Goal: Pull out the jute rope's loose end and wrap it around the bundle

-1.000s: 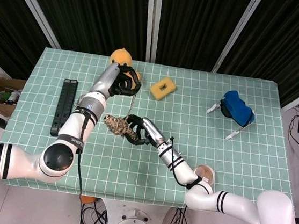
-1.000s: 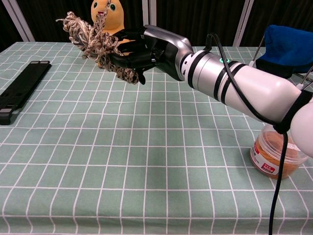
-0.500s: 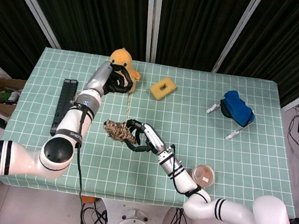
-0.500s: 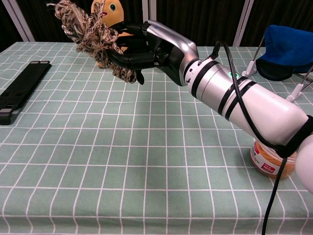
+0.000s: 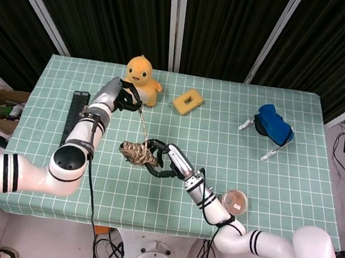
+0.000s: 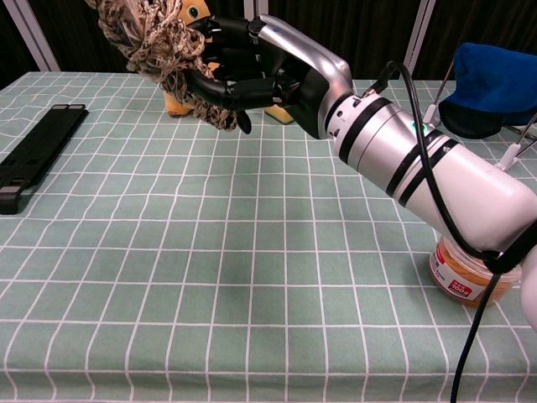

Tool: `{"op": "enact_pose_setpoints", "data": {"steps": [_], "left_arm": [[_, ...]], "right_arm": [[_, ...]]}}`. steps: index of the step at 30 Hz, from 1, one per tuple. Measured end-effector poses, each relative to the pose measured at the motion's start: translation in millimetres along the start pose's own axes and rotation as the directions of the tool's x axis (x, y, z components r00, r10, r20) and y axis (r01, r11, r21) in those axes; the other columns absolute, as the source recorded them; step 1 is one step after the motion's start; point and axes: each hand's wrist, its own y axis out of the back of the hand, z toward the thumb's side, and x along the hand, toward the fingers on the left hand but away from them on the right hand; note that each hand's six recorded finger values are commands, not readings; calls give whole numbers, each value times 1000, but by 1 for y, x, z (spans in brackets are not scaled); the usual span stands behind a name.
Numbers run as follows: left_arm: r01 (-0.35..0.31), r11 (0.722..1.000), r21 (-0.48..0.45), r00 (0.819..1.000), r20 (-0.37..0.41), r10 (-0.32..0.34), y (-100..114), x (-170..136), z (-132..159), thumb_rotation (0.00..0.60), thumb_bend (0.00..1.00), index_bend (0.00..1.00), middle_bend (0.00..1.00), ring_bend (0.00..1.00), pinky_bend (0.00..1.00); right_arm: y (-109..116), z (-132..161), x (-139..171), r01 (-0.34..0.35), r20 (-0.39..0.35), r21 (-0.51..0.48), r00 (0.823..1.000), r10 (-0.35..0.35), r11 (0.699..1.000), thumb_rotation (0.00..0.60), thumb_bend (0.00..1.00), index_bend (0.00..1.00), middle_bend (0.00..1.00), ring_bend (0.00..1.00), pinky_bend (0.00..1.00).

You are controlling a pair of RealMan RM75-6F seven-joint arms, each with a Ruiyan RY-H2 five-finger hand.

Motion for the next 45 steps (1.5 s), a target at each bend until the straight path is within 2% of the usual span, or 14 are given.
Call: {"op": "enact_pose_setpoints", "data": {"steps": [6,14,24,26,28,29,30,32,34,37,45], "left_arm": [[34,999,35,998,-56,-32,-5,8,-15,600,452,728,792,802,916],[61,998,34,993,-106,-57,-7,18,-34,600,451,728,792,802,916],[112,993,-27,988,-104,-114,-8,23,-48,600,416,683,779,796,908],[123,992,-36,987,-96,-126,-8,24,-50,600,404,617,767,786,899],[132,990,-41,987,-88,-135,-8,24,-51,600,383,442,719,745,859],[139,989,-46,986,-82,-143,-8,24,-52,600,371,320,662,697,813],[145,988,-51,986,-76,-148,-8,24,-52,600,356,238,606,647,766],[152,986,-66,986,-59,-156,-6,25,-53,600,322,141,506,551,676],[148,986,-78,987,-48,-152,-3,26,-56,600,294,113,448,493,619],[133,986,-99,990,-39,-138,4,28,-60,587,254,110,401,459,585],[82,982,-169,995,-38,-90,24,35,-77,466,219,110,351,403,559]], "right_arm": [[5,4,2,19,-9,-42,1000,-20,999,600,800,808,653,588,804],[15,8,4,67,-6,-102,998,-68,993,600,800,809,653,588,805],[21,8,5,84,9,-122,996,-83,989,600,800,810,653,588,805],[21,8,5,84,10,-121,996,-83,989,600,800,810,653,588,805],[22,8,5,85,11,-121,996,-84,989,600,800,809,653,588,805],[22,8,5,87,11,-122,996,-86,989,600,800,809,653,588,805],[23,8,5,88,12,-122,996,-87,989,600,801,810,653,588,805],[23,8,5,89,12,-122,996,-88,988,600,801,810,653,588,805],[24,9,6,90,10,-123,996,-90,988,600,801,810,653,588,805],[27,11,6,95,5,-124,995,-95,988,600,801,810,653,588,805],[36,16,9,114,-4,-130,993,-116,985,600,800,809,653,588,805]]}}
